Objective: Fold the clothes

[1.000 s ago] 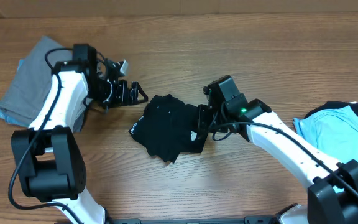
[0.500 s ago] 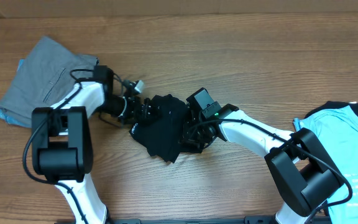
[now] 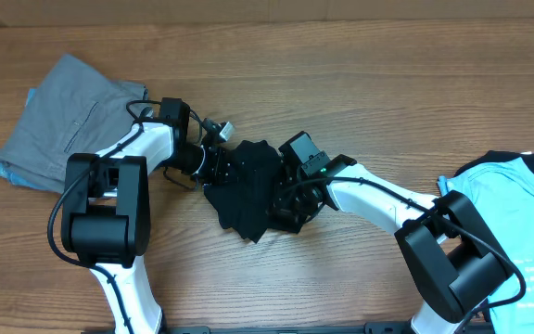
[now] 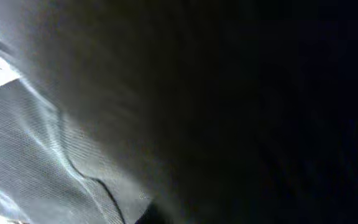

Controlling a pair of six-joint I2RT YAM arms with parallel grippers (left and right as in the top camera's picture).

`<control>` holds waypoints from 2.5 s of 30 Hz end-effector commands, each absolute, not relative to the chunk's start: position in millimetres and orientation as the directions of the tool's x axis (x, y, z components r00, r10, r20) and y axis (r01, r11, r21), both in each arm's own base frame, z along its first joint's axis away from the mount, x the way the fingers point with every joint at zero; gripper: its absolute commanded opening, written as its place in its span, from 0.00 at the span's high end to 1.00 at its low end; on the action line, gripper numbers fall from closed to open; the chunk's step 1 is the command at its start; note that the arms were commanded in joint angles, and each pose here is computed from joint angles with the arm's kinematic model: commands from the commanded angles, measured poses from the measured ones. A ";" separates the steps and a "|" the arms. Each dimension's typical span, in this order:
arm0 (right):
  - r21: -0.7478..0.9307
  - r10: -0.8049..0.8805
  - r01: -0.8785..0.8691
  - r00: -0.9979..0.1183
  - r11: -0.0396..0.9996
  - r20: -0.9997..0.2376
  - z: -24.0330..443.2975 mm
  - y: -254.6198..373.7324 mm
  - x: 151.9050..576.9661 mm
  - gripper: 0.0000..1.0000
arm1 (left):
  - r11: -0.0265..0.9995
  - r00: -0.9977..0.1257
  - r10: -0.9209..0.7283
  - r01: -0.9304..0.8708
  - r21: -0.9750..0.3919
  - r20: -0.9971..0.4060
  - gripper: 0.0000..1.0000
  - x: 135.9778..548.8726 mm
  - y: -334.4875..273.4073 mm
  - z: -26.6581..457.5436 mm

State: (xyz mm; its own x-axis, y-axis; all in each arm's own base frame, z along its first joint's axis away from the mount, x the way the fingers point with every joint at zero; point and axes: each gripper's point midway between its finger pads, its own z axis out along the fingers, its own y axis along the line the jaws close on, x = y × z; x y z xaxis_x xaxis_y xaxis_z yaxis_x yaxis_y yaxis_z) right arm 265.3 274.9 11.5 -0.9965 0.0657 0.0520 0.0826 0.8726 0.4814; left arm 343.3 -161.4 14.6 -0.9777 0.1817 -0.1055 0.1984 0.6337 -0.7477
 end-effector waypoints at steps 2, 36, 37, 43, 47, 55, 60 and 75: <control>0.462 -0.006 0.026 -0.998 0.886 0.069 22.7 268.0 254.1 0.96 | 0.632 -0.975 0.215 0.184 -0.753 -0.057 0.96 332.7 -161.1 12.9; 0.503 0.057 -0.065 -0.973 0.862 -0.224 157.2 231.0 262.7 0.96 | 0.879 -0.827 -0.397 -0.218 -0.424 -0.398 0.63 439.0 186.5 149.1; 0.503 0.059 -0.062 -0.973 0.862 -0.222 157.1 230.9 262.5 0.96 | 0.882 -0.821 -0.415 -0.259 -0.393 -0.391 0.53 435.1 197.9 145.4; 0.493 0.056 -0.053 -0.977 0.869 -0.204 154.5 228.2 258.4 0.96 | 0.798 -0.718 -0.596 -0.478 -0.368 -0.359 0.48 408.5 255.6 146.6; 0.489 0.055 -0.049 -0.979 0.871 -0.197 153.5 227.2 256.8 0.96 | 0.727 -0.640 -0.680 -0.525 -0.443 -0.358 0.43 389.7 279.9 177.2; 0.480 0.059 -0.048 -0.977 0.876 -0.206 153.3 225.6 258.7 0.96 | 0.720 -0.650 -0.604 -0.196 -0.666 -0.461 0.63 390.7 229.8 282.8; 0.443 0.078 -0.043 -0.965 0.896 -0.251 169.7 215.0 261.7 0.96 | 0.831 -0.716 -0.367 0.035 -0.556 -0.594 0.67 389.2 158.8 323.8; 0.449 0.256 -0.170 -0.626 0.877 -0.736 393.5 143.1 244.6 0.18 | 0.945 -0.652 0.219 0.328 -0.010 -0.726 0.00 246.6 -40.1 426.1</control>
State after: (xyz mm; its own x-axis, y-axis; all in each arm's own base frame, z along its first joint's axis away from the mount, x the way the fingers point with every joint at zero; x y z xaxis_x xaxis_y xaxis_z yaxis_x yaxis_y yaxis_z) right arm 253.1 167.0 358.1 -0.7278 0.1999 -0.6560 -0.1731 0.8721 0.4578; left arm 262.2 -47.3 431.5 -0.6187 0.1950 -0.7611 0.4004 0.9117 -0.0919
